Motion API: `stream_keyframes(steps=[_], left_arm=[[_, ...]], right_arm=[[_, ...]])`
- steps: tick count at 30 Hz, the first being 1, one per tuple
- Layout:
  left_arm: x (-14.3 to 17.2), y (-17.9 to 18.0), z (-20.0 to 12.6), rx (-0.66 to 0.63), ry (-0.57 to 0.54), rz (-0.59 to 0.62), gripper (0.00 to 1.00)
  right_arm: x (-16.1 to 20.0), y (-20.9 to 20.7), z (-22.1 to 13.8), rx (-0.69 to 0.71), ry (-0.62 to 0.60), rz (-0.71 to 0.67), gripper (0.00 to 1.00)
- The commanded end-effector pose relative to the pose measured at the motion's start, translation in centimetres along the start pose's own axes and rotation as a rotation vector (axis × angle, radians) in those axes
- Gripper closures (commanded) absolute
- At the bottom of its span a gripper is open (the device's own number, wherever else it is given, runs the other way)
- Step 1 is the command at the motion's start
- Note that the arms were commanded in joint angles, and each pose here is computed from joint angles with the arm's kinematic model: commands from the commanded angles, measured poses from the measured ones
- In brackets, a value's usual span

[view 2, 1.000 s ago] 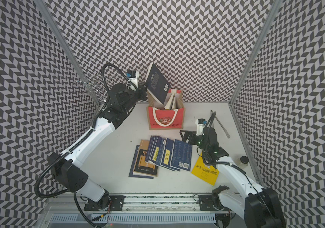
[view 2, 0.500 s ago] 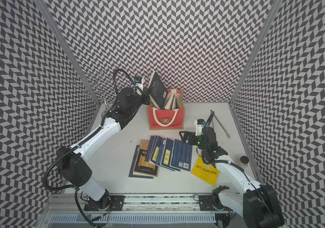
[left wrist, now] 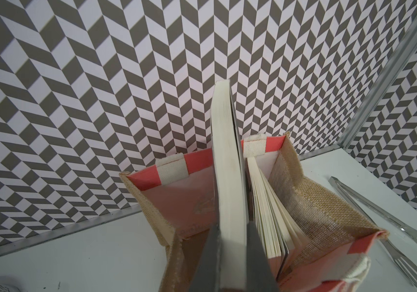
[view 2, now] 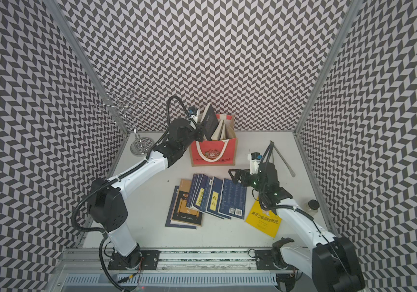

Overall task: Put the books into the canvas bag
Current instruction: Pick up the book from the center of the board.

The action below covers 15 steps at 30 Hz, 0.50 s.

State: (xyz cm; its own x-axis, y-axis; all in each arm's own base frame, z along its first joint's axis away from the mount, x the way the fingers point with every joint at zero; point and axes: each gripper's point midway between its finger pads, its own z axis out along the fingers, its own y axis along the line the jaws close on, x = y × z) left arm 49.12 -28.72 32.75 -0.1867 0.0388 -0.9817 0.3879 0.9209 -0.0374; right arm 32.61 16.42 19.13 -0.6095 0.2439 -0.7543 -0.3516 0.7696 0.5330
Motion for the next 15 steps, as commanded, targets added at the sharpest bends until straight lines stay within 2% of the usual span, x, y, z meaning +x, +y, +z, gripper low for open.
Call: stream_keyframes(steps=[1, 4, 7, 15], left_arm=[[-4.3, -0.9, -0.5, 0.005, -0.135, -0.019, 1.00], [-3.2, -1.8, 0.3, 0.013, -0.112, -0.022, 1.00], [-2.3, -2.3, 1.0, 0.021, -0.093, -0.028, 1.00], [-0.8, -3.7, 3.0, 0.075, -0.050, -0.048, 1.00]], right_arm=[[-5.5, 2.8, -1.7, -0.035, -0.149, -0.082, 0.00], [-8.5, 4.1, -2.6, -0.041, -0.225, -0.112, 0.00], [-10.4, 5.3, -3.0, -0.057, -0.246, -0.123, 0.00], [-11.1, 5.6, -1.4, -0.019, -0.179, -0.143, 0.00]])
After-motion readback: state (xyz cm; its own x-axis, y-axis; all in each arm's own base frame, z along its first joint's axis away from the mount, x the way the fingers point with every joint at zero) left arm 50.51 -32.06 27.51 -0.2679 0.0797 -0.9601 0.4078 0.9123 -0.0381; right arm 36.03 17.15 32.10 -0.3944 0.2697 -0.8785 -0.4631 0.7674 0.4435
